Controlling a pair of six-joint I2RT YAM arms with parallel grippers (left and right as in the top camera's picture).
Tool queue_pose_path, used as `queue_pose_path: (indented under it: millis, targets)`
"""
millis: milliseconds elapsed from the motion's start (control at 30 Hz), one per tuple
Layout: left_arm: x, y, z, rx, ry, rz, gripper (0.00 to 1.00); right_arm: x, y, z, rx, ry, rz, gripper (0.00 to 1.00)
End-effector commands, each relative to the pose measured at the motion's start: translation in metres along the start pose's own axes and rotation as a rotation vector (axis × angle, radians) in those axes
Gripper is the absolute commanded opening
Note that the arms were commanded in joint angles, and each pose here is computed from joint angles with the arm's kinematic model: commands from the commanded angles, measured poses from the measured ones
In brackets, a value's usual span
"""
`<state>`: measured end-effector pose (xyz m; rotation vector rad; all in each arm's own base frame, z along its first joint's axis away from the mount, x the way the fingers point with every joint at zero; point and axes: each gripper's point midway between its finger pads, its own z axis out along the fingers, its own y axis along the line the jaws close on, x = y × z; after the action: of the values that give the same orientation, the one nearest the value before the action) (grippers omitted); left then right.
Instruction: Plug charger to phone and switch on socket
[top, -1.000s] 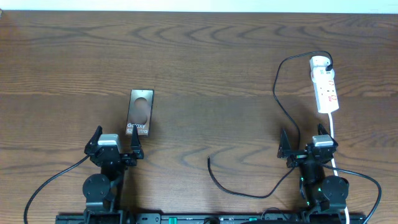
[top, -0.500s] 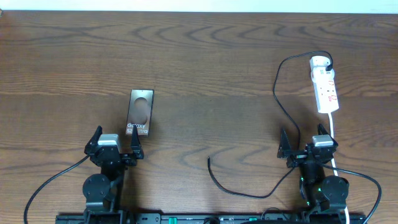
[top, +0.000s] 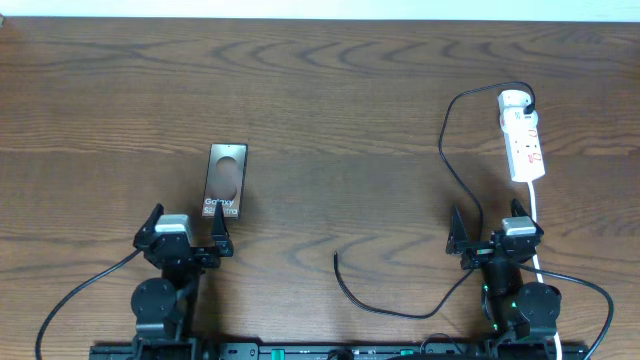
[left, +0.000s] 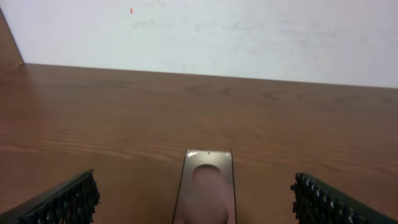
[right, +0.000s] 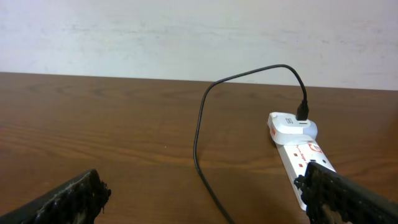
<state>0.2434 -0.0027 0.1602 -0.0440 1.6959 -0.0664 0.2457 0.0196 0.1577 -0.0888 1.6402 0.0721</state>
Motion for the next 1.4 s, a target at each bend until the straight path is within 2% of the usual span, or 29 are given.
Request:
queue_pose_path:
  millis: [0,133,267,367,467,567,733,1033,1067,1100,1133,1167,1200,1233,1267,1367]
  targets:
    - [-0.054,-0.005,-0.008,0.013,-0.068,-0.007,0.98,0.000,0.002,0.000,-0.012,-0.002,-0.012,0.99]
    - [-0.094,-0.005,-0.003,0.000,-0.060,-0.007,0.98,0.000,0.002,0.000,-0.012,-0.002,-0.012,0.99]
    - [-0.133,-0.005,0.022,-0.021,0.023,-0.026,0.98,0.000,0.002,0.000,-0.012,-0.002,-0.012,0.99]
    - [-0.152,-0.005,0.052,-0.031,0.156,-0.027,0.98,0.000,0.002,0.000,-0.012,-0.002,-0.012,0.99]
    - [-0.165,-0.006,0.088,-0.037,0.349,-0.018,0.98,0.000,0.002,0.000,-0.012,-0.002,-0.012,0.99]
    - [-0.168,-0.015,0.114,0.022,0.535,0.017,0.98,0.000,0.002,0.000,-0.011,-0.002,-0.012,0.99]
    - [-0.141,-0.024,0.144,0.076,0.806,-0.019,0.98,0.000,0.002,0.000,-0.012,-0.002,-0.012,0.99]
    - [-0.047,-0.017,0.165,0.053,1.117,-0.054,0.97,0.000,0.002,0.000,-0.012,-0.002,-0.012,0.99]
    - [-0.038,-0.016,0.166,0.052,1.143,-0.056,0.72,0.000,0.002,0.000,-0.012,-0.002,-0.012,0.99]
    - [-0.032,-0.016,0.168,0.050,1.160,-0.058,0.43,0.000,0.002,0.000,-0.012,-0.002,-0.012,0.99]
    - [-0.026,-0.016,0.170,0.050,1.175,-0.060,0.36,0.000,0.002,0.000,-0.012,-0.002,-0.012,0.99]
    - [-0.021,-0.015,0.172,0.049,1.187,-0.061,0.34,0.000,0.002,0.000,-0.012,-0.002,-0.012,0.99]
    - [-0.014,-0.015,0.174,0.048,1.202,-0.062,0.70,0.000,0.002,0.000,-0.012,-0.002,-0.012,0.99]
    - [-0.010,-0.014,0.175,0.047,1.211,-0.063,0.92,0.000,0.002,0.000,-0.012,-0.002,-0.012,0.99]
    - [-0.006,-0.014,0.176,0.047,1.221,-0.064,0.98,0.000,0.002,0.000,-0.012,-0.002,-0.012,0.99]
    - [0.005,-0.013,0.177,0.044,1.251,-0.067,0.98,0.000,0.002,0.000,-0.012,-0.002,-0.012,0.99]
